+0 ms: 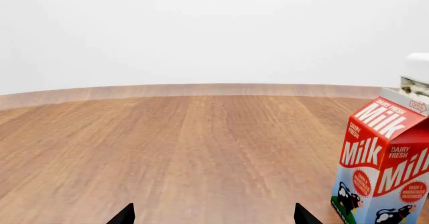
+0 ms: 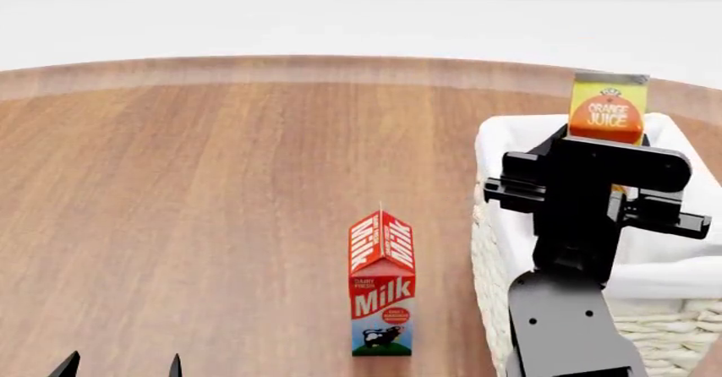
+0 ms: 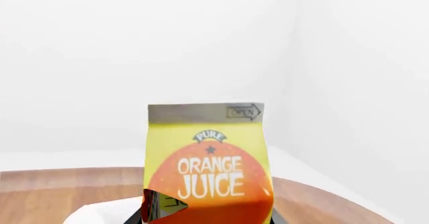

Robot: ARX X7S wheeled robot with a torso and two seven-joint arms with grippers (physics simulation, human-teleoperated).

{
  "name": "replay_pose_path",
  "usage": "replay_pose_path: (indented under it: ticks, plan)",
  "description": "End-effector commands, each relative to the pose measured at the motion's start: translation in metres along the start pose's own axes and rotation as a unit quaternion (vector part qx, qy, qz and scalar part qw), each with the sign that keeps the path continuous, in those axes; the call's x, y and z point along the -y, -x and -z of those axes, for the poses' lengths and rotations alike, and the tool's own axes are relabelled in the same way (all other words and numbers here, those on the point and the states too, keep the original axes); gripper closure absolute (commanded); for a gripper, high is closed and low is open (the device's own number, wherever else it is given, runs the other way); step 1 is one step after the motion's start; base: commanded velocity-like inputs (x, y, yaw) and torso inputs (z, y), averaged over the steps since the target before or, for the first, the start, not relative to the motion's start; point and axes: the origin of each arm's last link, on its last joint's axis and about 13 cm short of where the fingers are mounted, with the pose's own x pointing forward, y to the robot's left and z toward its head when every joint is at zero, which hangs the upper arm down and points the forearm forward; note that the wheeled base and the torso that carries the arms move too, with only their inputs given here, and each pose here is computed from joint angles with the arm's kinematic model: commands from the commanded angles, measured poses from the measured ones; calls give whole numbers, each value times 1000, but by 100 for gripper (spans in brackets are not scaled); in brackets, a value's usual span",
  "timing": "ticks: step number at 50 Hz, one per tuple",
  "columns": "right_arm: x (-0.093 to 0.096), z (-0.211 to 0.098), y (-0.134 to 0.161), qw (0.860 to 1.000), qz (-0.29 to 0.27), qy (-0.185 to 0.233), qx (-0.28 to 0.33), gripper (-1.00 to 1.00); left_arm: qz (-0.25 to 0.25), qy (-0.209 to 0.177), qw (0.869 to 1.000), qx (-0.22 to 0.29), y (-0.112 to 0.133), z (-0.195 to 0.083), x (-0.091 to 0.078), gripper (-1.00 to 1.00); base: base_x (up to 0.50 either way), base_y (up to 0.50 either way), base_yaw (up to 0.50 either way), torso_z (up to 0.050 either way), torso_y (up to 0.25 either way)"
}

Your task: Pick up the orange juice, and put it in the basket.

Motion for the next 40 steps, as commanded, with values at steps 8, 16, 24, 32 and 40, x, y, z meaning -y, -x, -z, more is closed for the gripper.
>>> replay_pose_path:
  ticks: [8, 16, 24, 32, 40]
  plan:
    - [-1, 0, -9, 1000, 6, 27, 14, 100, 0, 0, 1000, 0, 0, 0, 0, -100, 0, 0, 0, 0, 0]
    - [0, 0, -9, 999, 12, 29, 17, 100, 0, 0, 1000, 0, 0, 0, 0, -100, 0, 0, 0, 0, 1]
    - [2, -2, -7, 1000, 14, 23, 12, -100, 0, 0, 1000, 0, 0, 0, 0, -100, 0, 0, 0, 0, 0]
    - [1, -2, -5, 999, 13, 23, 18, -100, 0, 0, 1000, 0, 0, 0, 0, -100, 0, 0, 0, 0, 0]
    - [2, -5, -3, 1000, 9, 18, 22, -100, 0, 0, 1000, 0, 0, 0, 0, -100, 0, 0, 0, 0, 0]
